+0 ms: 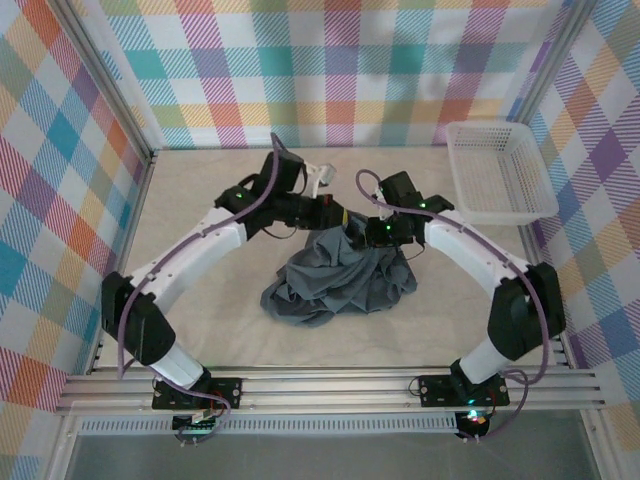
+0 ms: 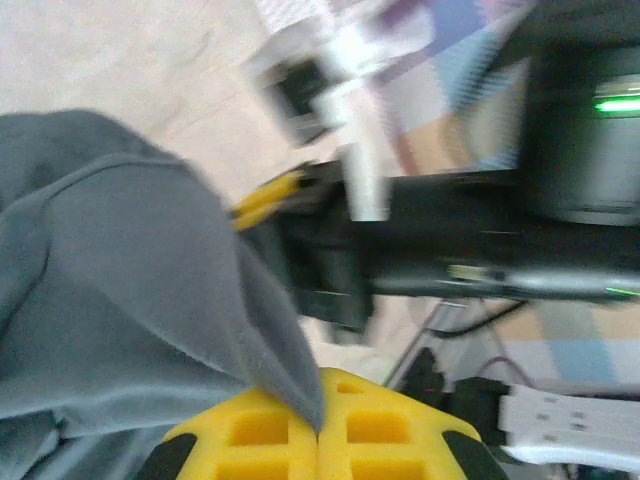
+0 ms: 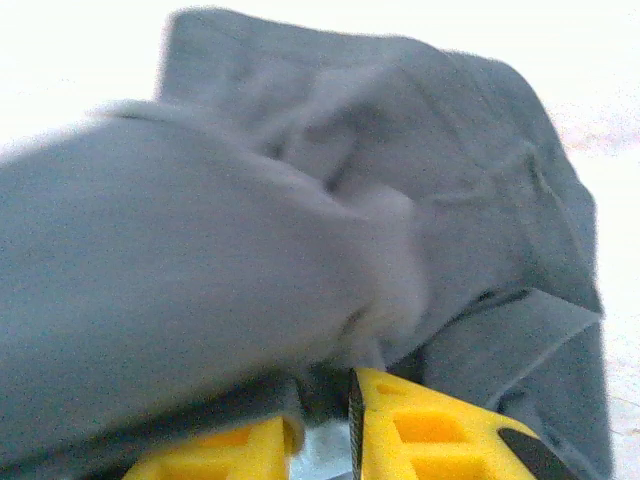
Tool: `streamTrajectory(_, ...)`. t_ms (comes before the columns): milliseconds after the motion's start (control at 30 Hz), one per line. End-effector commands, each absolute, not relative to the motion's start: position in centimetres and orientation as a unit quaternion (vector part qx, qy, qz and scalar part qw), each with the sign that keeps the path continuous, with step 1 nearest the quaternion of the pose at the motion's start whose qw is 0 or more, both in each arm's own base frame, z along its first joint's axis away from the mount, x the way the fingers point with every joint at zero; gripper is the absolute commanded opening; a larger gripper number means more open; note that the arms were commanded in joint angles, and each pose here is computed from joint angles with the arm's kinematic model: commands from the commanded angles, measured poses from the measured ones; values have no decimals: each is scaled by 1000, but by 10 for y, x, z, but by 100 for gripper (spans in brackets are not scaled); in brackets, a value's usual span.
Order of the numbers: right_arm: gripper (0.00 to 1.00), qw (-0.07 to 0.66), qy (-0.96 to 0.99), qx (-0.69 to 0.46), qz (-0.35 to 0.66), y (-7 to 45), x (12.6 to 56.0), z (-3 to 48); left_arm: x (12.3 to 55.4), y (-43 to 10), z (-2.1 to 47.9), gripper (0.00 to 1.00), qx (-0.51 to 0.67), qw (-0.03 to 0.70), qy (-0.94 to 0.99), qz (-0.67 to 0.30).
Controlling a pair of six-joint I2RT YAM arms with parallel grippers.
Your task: Fold the inside-out t-shirt
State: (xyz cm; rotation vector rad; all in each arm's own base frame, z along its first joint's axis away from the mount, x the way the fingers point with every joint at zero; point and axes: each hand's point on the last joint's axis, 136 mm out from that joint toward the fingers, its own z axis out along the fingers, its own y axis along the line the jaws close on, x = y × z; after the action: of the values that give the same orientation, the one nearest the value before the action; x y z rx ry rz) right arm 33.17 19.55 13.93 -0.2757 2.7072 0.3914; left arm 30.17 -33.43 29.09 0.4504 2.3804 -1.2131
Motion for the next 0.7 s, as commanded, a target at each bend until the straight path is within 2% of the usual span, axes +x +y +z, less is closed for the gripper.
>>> streamTrajectory(0, 23, 173, 970, -131, 110, 179, 316, 150, 263, -312, 311, 0, 148, 164, 872, -438)
streamTrajectory(133, 26, 153, 975, -128, 98, 164, 301, 152, 262, -272, 279, 0, 144, 166, 919, -326)
streamTrajectory(300, 27, 136, 983, -96, 77, 135, 285, 145, 265, -237, 265, 0, 146, 193, 939, -245)
streamTrajectory(367, 25, 138, 982, -89, 90, 132, 281, 149, 267, -225, 260, 0, 142, 200, 944, -219)
streamTrajectory(400, 21, 142, 981, -89, 101, 134, 279, 153, 268, -222, 258, 0, 142, 201, 946, -212)
streamTrajectory(467, 7, 147, 963, -119, 190, 163, 271, 172, 271, -216, 252, 0, 138, 202, 949, -198)
streamTrajectory(567, 0, 159, 888, -169, 396, 222, 249, 221, 274, -218, 245, 0, 141, 199, 949, -198)
streamTrajectory(600, 0, 166, 870, -170, 432, 230, 247, 233, 274, -223, 245, 0, 144, 196, 947, -210)
streamTrajectory(633, 4, 180, 857, -171, 452, 236, 247, 244, 273, -230, 246, 0, 149, 192, 943, -228)
streamTrajectory(667, 16, 198, 851, -182, 452, 241, 246, 249, 273, -234, 248, 0, 148, 193, 939, -241)
